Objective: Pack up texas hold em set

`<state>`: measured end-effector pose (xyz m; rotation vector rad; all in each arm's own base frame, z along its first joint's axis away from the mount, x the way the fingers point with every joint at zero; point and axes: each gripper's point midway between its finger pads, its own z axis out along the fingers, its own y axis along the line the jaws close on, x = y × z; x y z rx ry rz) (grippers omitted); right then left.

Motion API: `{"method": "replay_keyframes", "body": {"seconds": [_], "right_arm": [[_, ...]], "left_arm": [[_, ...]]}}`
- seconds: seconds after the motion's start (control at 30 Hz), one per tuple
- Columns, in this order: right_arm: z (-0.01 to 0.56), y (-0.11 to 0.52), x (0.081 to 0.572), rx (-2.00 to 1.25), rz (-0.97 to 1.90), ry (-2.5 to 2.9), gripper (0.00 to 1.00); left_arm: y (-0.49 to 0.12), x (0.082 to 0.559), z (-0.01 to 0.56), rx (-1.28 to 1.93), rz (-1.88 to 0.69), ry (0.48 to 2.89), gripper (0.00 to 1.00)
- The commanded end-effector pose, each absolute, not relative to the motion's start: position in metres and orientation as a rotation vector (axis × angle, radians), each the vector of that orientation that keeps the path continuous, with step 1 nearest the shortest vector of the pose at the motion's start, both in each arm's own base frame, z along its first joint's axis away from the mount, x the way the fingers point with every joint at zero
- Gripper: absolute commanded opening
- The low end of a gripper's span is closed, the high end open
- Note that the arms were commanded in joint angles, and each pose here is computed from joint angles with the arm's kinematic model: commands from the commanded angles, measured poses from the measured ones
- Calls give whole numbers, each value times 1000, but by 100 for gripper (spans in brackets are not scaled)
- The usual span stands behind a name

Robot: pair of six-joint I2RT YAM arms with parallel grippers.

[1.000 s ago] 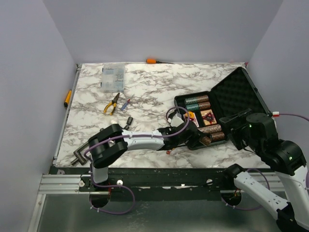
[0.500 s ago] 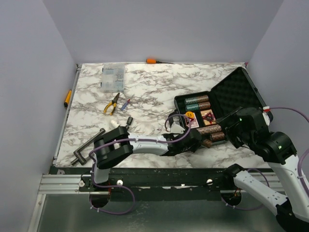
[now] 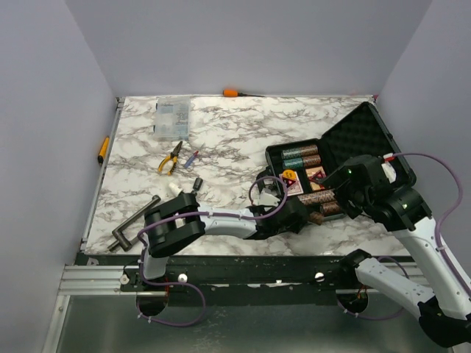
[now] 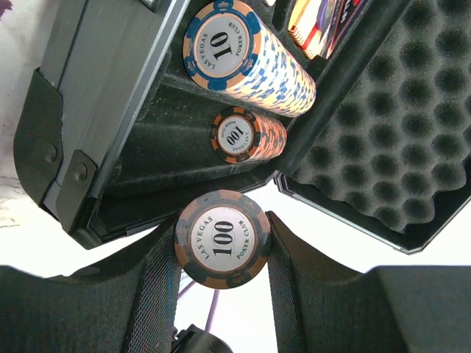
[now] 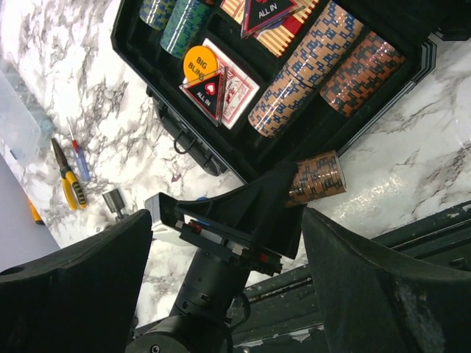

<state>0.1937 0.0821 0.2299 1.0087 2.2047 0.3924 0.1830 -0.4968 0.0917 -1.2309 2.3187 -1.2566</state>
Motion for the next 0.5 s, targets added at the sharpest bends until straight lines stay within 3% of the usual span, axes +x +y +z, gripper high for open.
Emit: {"method": "replay_keyframes", "body": {"seconds": [0.0, 0.1, 0.47], "right_arm": [[239, 84, 200, 972, 399, 2184, 86], [242, 81, 203, 965, 379, 2173, 86], [239, 82, 208, 955, 365, 2171, 86]], "left_arm": [[-487, 176, 83, -1263, -1209, 2374, 51], [-481, 173, 82, -1245, -1156, 2408, 64], [-480, 182, 88, -1216, -1149, 2411, 62]]}}
